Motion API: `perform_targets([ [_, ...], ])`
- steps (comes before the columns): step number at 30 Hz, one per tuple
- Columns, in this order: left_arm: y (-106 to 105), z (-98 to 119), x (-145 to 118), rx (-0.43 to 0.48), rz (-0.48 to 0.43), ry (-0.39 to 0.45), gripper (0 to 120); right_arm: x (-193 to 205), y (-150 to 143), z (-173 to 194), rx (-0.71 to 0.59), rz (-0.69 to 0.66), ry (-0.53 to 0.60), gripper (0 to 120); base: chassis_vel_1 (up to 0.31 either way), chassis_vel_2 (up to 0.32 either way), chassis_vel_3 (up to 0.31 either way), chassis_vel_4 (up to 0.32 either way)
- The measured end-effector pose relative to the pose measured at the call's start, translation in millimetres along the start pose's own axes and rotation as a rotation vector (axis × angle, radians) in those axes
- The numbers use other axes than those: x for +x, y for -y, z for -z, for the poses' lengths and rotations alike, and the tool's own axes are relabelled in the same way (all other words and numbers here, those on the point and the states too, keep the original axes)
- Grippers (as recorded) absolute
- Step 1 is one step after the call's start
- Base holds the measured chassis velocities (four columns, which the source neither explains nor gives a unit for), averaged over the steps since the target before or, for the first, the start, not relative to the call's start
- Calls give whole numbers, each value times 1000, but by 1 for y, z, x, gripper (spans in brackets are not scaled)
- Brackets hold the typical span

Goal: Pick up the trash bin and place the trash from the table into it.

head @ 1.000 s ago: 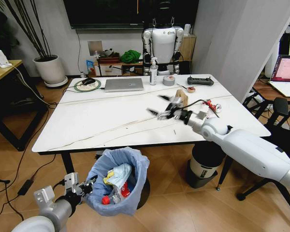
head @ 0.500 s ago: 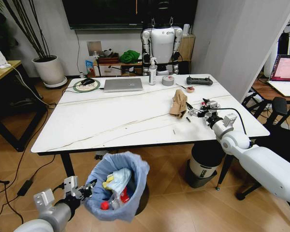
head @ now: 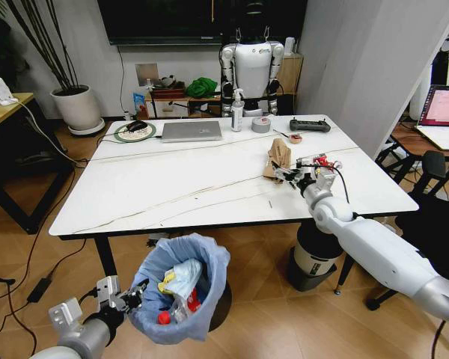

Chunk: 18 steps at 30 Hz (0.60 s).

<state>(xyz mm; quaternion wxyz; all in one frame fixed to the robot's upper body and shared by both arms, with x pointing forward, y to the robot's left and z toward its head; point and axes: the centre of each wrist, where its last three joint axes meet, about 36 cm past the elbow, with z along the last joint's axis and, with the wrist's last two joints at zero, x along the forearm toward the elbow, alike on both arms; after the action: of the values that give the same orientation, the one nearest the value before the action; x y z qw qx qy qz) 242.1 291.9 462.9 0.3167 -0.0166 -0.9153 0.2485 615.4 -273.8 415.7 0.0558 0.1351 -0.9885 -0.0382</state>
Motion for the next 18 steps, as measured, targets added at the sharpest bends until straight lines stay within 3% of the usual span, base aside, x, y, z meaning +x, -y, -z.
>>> perform_targets([
  [14,1,4,-1,-8,-6,8,0,0,-2,-18,-4,-39,-55,100,0,0,0,0],
  [18,1,6,-2,-9,-10,13,0,0,-2,-22,-5,-41,-63,95,0,0,0,0],
])
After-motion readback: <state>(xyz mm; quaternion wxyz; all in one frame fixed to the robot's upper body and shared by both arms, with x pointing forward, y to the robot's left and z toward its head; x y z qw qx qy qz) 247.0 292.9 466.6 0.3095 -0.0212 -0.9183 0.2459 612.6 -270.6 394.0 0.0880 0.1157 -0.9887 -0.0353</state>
